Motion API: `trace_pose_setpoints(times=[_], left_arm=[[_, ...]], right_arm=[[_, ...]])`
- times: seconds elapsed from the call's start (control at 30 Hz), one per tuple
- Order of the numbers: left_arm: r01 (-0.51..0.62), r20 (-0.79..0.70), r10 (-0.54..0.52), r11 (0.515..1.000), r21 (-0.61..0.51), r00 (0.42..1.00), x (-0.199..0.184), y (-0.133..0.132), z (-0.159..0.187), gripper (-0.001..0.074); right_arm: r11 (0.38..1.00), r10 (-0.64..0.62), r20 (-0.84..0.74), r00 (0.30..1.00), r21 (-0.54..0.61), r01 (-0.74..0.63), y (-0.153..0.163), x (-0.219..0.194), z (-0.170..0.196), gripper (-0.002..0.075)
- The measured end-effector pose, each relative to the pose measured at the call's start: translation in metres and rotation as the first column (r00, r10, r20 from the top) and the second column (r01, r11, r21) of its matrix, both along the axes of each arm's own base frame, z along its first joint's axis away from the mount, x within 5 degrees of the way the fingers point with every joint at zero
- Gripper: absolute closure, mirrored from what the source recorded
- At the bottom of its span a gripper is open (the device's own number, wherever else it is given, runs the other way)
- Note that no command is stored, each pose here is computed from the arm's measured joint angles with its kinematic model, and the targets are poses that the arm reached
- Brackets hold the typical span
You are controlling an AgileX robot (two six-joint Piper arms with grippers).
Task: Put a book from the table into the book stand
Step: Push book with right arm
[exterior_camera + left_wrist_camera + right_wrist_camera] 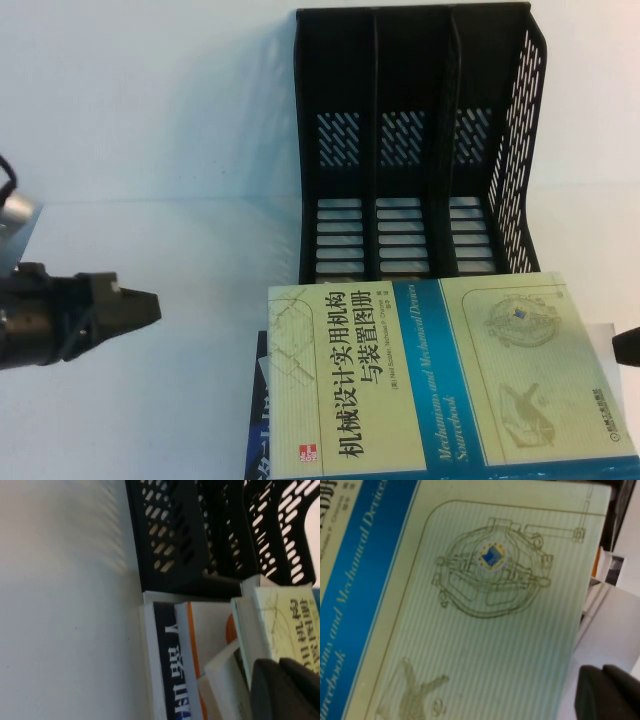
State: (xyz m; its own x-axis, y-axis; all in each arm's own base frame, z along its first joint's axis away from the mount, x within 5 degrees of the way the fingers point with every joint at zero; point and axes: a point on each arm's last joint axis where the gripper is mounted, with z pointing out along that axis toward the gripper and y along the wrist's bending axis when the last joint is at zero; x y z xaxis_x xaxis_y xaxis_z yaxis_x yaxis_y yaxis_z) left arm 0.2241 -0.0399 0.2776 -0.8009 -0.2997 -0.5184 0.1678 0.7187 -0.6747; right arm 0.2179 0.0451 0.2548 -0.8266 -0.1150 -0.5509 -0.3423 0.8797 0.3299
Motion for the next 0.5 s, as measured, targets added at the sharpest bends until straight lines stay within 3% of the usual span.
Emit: trace_pose_setpoints(times=[0.13,0.33,0.4,0.5], left_arm=[[-0.084,-0.092,0.069,0.982,-0.169,0.993,0.015,0.027,-0.012,0.0738],[-0.018,-0.201,-0.042,0.958,-0.286,0.979,0.022,0.023,-0.03,0.0726],[-0.002,-0.227,-0.064,0.96,-0.282,0.972,0.025,0.019,-0.037,0.0687],[0.013,-0.273,-0.093,0.96,-0.281,0.958,0.029,0.013,-0.048,0.0557]], right_arm=[[1.0,-0.008,-0.048,0.999,0.024,0.01,0.002,0.008,-0.011,0.0723],[0.997,-0.001,-0.098,0.995,0.077,0.009,0.006,0.022,-0.019,0.0723],[0.996,0.009,-0.112,0.994,0.086,0.0,0.007,0.027,-0.021,0.0723],[0.995,0.043,-0.137,0.99,0.091,-0.031,0.013,0.031,-0.025,0.0723]])
